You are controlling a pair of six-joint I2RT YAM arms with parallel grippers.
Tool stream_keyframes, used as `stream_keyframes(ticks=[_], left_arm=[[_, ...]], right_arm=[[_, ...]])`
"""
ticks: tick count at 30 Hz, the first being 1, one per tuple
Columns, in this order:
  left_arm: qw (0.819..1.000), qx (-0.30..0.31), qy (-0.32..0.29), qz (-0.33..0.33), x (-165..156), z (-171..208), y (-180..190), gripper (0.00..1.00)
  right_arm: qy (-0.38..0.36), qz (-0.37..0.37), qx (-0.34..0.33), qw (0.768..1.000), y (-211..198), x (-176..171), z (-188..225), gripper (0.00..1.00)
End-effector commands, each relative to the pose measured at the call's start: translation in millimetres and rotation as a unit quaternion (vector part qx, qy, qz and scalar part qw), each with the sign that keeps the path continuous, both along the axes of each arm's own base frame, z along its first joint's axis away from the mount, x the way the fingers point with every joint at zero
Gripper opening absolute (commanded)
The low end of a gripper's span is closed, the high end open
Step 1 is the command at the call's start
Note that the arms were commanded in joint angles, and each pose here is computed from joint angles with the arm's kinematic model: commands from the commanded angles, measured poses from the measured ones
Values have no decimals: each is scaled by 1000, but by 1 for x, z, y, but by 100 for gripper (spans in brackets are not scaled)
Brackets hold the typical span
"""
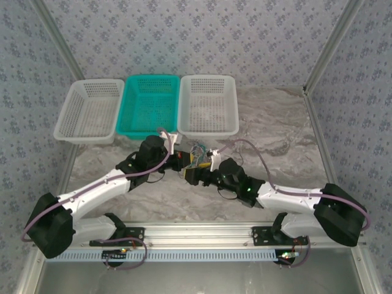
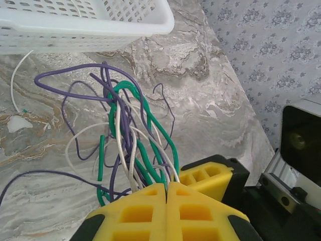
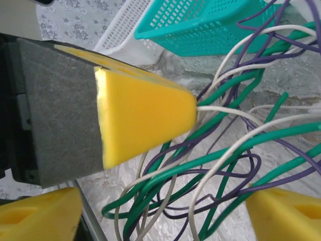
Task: Untangle the cables
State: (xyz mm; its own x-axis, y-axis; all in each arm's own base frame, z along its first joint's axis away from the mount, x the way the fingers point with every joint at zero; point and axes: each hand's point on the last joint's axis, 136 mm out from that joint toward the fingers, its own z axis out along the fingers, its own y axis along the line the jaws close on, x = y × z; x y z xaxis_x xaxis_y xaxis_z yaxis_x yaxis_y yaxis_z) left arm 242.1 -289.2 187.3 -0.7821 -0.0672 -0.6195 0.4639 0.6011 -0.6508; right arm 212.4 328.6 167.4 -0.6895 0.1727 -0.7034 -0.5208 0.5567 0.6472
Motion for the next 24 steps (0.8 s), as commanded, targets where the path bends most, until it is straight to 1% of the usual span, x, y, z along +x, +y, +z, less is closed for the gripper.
stream_keyframes(ticks=[1, 5, 7, 9, 11, 12, 14, 15, 17, 21, 24], left_arm=[[999, -33, -18, -7, 0, 21, -7, 0], [999, -38, -19, -7, -1, 25, -7, 0], [999, -30, -21, -1, -1, 23, -3, 0], [999, -9, -24, 18, 1, 18, 7, 0], [999, 16, -27, 44, 4, 12, 20, 7], [998, 28, -25, 58, 6, 8, 27, 8], [997, 32, -19, 72, 9, 5, 39, 8], [997, 28, -18, 76, 9, 5, 43, 6], [996, 21, -22, 86, 10, 8, 52, 4], [995, 17, -31, 97, 11, 17, 68, 1], [994, 19, -29, 100, 11, 17, 75, 0]], right_arm=[[-13, 0, 17, 1000, 8, 7, 8, 75], [-12, -4, 10, 1000, 12, 12, 2, 48], [-11, -9, 9, 1000, 11, 13, -1, 32], [-4, -23, 8, 1000, 5, 16, -7, 14], [2, -32, 5, 999, -1, 17, -12, 5], [3, -33, 3, 999, -3, 16, -14, 1], [3, -28, -2, 1000, -5, 13, -15, 0], [6, -28, -8, 1000, -6, 11, -18, 0], [17, -43, -27, 999, -14, 12, -26, 0], [68, -129, -66, 987, -51, 24, -57, 0], [101, -158, -71, 980, -70, 27, -75, 0]])
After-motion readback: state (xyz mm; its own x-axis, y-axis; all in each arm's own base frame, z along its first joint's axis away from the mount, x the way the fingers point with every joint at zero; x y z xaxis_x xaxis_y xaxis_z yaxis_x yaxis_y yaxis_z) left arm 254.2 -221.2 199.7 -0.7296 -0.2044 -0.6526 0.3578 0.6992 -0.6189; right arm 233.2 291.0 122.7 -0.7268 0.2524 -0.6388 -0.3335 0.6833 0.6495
